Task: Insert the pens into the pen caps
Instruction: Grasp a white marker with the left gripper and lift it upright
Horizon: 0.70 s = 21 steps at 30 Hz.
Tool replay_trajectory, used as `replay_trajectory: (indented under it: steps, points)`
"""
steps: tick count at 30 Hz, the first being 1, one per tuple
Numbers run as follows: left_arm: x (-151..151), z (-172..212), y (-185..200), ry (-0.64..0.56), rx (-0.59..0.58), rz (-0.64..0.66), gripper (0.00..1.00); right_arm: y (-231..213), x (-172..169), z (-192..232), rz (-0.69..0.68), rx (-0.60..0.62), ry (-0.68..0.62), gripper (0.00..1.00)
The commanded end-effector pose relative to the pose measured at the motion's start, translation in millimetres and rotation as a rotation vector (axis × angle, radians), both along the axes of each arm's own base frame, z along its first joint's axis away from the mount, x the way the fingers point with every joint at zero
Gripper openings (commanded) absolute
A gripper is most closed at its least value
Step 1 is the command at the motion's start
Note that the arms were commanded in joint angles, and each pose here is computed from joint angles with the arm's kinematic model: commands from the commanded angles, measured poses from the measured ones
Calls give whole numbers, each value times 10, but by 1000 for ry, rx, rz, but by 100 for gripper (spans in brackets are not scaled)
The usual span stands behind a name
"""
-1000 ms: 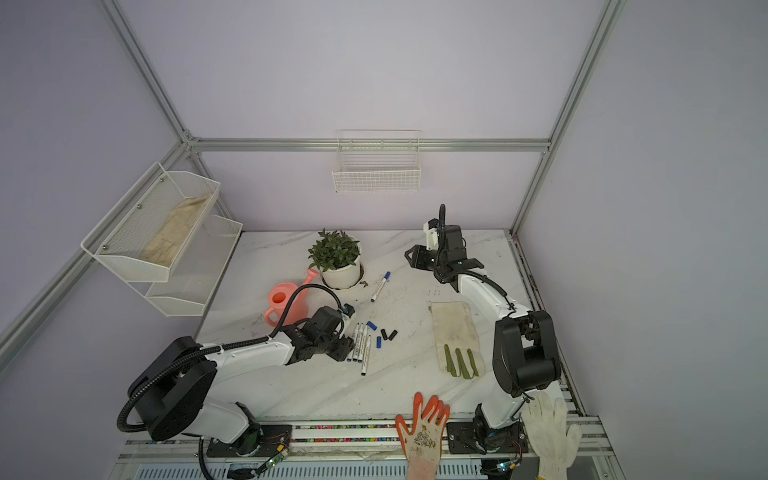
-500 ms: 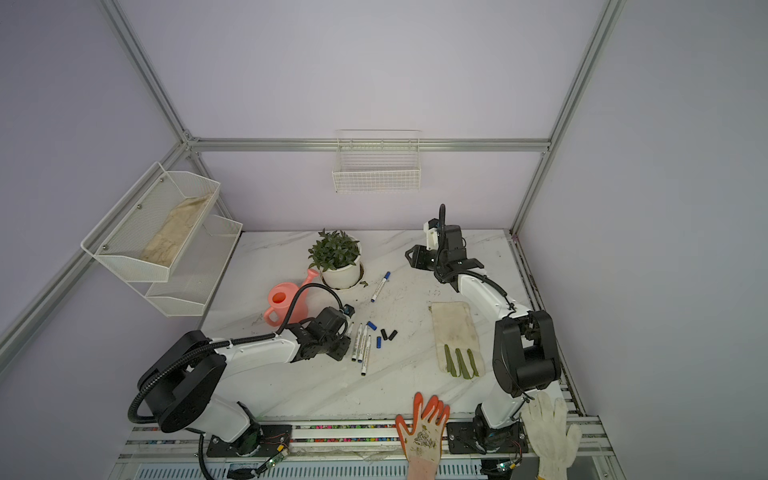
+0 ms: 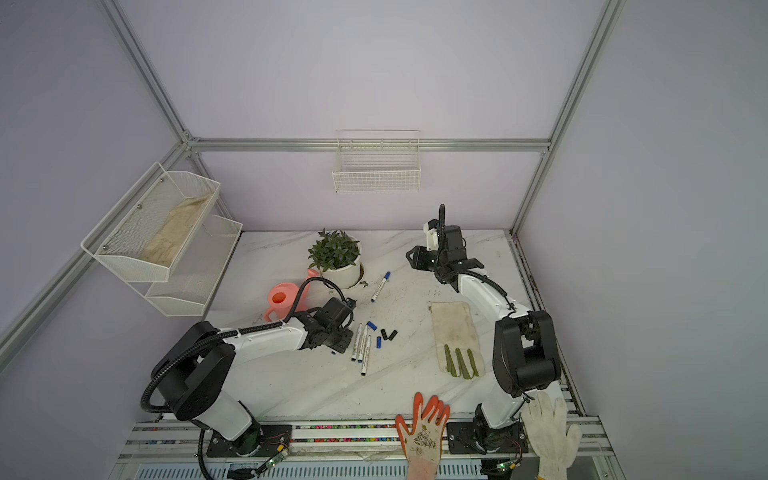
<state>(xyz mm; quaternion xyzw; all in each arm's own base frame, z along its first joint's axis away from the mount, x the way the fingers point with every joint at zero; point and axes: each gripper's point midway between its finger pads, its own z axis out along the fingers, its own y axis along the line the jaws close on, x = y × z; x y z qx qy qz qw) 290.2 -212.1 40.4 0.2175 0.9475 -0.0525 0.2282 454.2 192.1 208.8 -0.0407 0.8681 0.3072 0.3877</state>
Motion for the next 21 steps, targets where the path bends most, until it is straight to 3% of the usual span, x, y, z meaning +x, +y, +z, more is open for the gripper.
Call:
replay_trajectory:
  steps: [1, 4, 9, 14, 21]
  points:
    - [430, 996, -394, -238, -337, -66, 0, 287, -253, 273, 165, 41, -65, 40]
    - [589, 1391, -451, -324, -518, -42, 0, 706, -570, 377, 354, 65, -97, 40]
    - [730, 1735, -608, -439, -668, -74, 0, 1230, -993, 423, 562, 93, -120, 42]
    - [781, 1916, -753, -489, -767, -121, 0, 1355, -944, 391, 557, 134, -103, 42]
    - [839, 1984, -775, -517, -808, -101, 0, 1293, -739, 277, 458, 73, -97, 41]
